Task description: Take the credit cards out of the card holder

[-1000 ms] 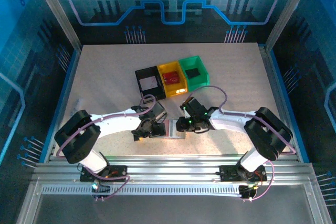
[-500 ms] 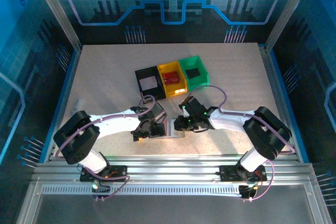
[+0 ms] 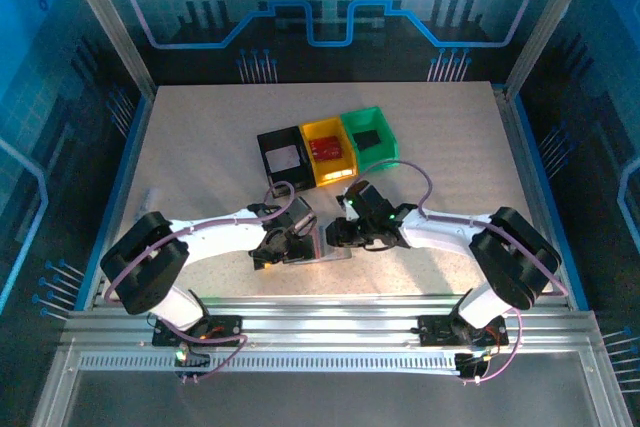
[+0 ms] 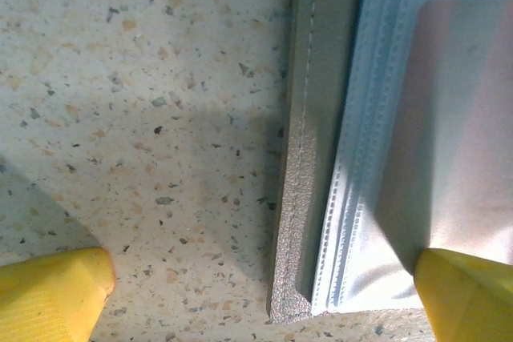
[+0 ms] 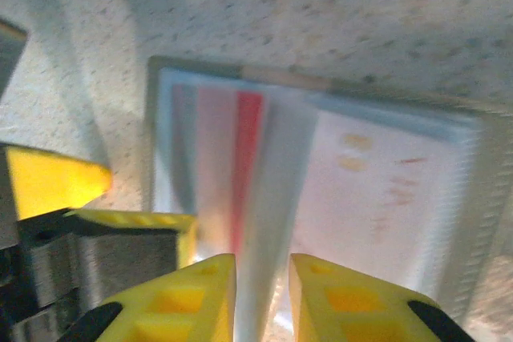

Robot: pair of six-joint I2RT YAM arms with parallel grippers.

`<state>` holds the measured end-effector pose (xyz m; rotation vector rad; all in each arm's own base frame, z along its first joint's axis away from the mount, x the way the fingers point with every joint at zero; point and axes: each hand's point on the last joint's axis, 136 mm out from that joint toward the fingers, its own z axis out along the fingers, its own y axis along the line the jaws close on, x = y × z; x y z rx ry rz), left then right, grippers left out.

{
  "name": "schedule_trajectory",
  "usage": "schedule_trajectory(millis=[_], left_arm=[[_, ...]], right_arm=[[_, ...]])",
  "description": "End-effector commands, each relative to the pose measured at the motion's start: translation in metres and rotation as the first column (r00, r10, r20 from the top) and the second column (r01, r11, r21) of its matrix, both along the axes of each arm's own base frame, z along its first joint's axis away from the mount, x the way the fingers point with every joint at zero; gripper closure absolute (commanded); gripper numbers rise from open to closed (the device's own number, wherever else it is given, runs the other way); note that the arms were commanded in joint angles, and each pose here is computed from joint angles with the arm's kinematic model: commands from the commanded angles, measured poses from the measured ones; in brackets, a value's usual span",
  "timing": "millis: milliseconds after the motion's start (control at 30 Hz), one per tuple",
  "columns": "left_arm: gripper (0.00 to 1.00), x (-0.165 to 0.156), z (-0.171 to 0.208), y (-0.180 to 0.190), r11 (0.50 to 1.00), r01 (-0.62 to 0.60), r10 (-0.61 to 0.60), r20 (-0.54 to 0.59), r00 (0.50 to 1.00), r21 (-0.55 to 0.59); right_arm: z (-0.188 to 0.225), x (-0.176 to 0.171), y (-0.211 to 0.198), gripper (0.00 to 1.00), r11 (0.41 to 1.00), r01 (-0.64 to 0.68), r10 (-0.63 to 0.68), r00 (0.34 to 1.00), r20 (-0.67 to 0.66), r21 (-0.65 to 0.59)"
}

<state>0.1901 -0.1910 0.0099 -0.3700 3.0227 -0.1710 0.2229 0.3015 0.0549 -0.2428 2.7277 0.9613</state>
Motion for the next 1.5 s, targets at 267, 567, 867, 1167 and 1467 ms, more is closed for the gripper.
schedule_trajectory(millis=[267, 567, 867, 1167, 1467], left_arm=[[0.01, -0.015, -0.005, -0.003, 0.997, -0.004, 0.002, -0.025, 1.0, -0.076], [0.01, -0.012, 0.012, 0.024, 0.994, -0.059, 0.061, 0.016, 0.998, -0.095], [0.01, -0.016, 0.024, 0.044, 0.989, -0.099, 0.103, 0.033, 0.994, -0.113], [0.01, -0.017, 0.031, 0.053, 0.988, -0.115, 0.121, 0.048, 0.992, -0.106], [0.01, -0.015, 0.033, 0.046, 0.985, -0.11, 0.115, 0.035, 0.993, -0.134]], right_arm=[[0.024, -0.014, 0.031, 0.76, 0.99, -0.08, 0.08, 0.997, 0.002, 0.115], [0.022, -0.017, 0.039, 0.76, 0.987, -0.09, 0.093, 0.996, -0.014, 0.135], [0.019, -0.02, 0.05, 0.75, 0.983, -0.107, 0.112, 0.993, -0.027, 0.146], [0.016, -0.021, 0.048, 0.73, 0.989, -0.102, 0.105, 0.994, -0.021, 0.105], [0.024, -0.011, 0.033, 0.7, 0.992, -0.084, 0.085, 0.996, -0.006, 0.096]])
